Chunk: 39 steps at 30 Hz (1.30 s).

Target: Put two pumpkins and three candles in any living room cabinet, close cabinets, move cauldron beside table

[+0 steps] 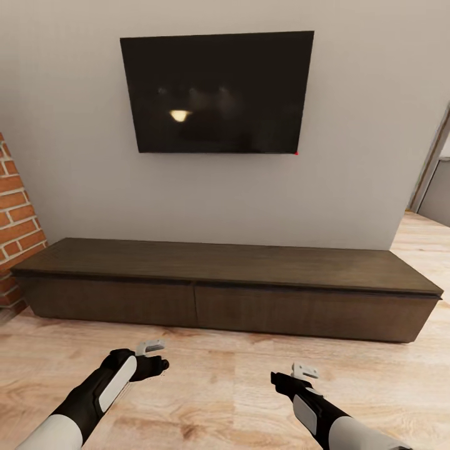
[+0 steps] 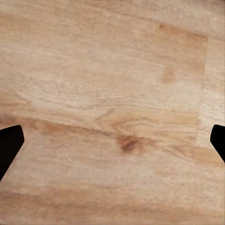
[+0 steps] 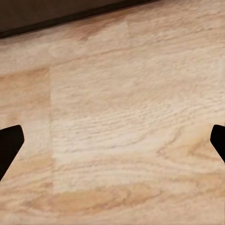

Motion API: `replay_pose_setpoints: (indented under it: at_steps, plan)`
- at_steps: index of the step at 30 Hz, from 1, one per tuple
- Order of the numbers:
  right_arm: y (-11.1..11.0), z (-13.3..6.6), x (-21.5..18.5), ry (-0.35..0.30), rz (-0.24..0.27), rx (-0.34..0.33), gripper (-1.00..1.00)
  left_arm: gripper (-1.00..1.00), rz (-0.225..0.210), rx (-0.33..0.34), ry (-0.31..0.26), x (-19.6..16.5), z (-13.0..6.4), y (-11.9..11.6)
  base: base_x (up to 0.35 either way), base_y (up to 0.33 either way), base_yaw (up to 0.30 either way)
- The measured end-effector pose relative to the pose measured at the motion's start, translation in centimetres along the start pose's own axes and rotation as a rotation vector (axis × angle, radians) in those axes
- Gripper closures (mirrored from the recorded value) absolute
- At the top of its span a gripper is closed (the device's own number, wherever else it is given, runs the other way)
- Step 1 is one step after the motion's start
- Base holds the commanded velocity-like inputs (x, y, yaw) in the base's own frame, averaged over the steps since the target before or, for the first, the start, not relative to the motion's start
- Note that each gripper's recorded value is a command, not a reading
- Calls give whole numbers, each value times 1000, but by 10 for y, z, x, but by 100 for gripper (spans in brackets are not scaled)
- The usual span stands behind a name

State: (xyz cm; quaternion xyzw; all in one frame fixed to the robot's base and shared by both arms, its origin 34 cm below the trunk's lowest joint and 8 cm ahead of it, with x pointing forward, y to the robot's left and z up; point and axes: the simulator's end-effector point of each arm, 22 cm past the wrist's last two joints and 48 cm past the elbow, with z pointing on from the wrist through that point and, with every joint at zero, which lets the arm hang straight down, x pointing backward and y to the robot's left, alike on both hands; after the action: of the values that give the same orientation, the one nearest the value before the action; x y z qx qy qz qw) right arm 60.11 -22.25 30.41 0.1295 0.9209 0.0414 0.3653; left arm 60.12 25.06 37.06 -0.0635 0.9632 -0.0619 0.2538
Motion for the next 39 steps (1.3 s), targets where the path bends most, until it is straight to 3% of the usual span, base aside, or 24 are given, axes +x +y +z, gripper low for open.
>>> replay_pose_setpoints:
  at_steps: [10, 39]
  plan:
    - [-3, 0, -1, -1, 2, 3, -100, -100, 8, 66, -3, -1, -1, -11, 0, 323, -42]
    - [0, 0, 0, -1, 2, -2, -100, -100, 7, 71, -5, -2, -2, -11, 0, 324, -26]
